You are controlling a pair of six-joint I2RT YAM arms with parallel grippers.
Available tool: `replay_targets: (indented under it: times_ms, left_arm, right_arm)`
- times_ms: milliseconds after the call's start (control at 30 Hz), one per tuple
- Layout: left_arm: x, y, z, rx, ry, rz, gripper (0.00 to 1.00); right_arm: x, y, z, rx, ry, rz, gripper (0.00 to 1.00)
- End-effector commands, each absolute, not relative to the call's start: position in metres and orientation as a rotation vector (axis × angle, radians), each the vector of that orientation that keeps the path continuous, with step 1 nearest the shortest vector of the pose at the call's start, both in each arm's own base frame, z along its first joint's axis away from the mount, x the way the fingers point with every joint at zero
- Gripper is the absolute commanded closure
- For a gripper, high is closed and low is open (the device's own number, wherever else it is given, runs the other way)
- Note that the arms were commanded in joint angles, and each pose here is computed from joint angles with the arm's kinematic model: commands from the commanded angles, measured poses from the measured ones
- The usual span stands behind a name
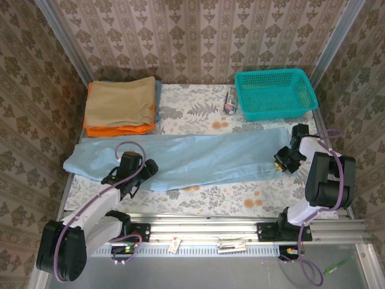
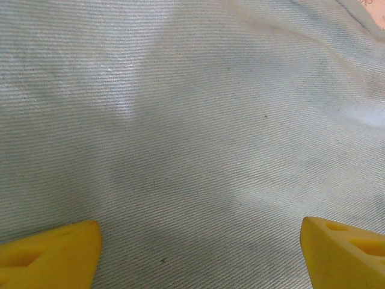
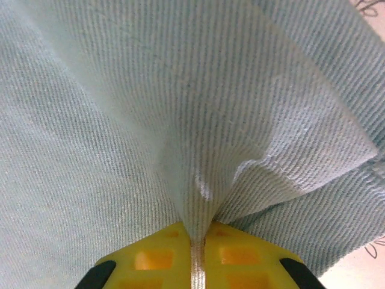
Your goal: Fold and stack the trousers
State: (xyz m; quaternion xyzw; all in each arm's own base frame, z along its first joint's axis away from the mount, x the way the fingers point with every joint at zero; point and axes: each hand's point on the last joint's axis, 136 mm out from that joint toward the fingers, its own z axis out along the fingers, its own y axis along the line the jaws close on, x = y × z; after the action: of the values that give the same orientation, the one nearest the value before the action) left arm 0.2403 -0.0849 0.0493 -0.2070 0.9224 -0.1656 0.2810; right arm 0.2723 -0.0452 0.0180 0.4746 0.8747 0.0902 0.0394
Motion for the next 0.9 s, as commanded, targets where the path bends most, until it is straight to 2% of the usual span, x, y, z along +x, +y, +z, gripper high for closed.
replay_targets:
  times_ms: [0,133,333,700,867]
  left_arm:
    - [0.234,-0.083,0.045,-0.546,2.494,-0.423,0.14]
    - [0.236,-0.084,0.045,-0.546,2.491,-0.431,0.14]
    - [0.236,-0.086,0.045,-0.547,2.494,-0.441,0.14]
    - [0.233,-0.084,0.045,-0.552,2.491,-0.436,0.14]
    - [0.234,-0.083,0.047,-0.557,2.477,-0.435,0.14]
  right_arm:
    - [0.271,-0.043,0.023,1.434,2.666,0.293,0.91]
    - [0.268,-0.043,0.035,1.394,2.669,0.294,0.77]
    - [0.27,-0.037,0.035,1.37,2.679,0.343,0.76]
    - [0.278,-0.039,0.039,1.321,2.654,0.348,1.0]
    - [0.273,-0.05,0.065,1.296,2.573,0.294,1.0]
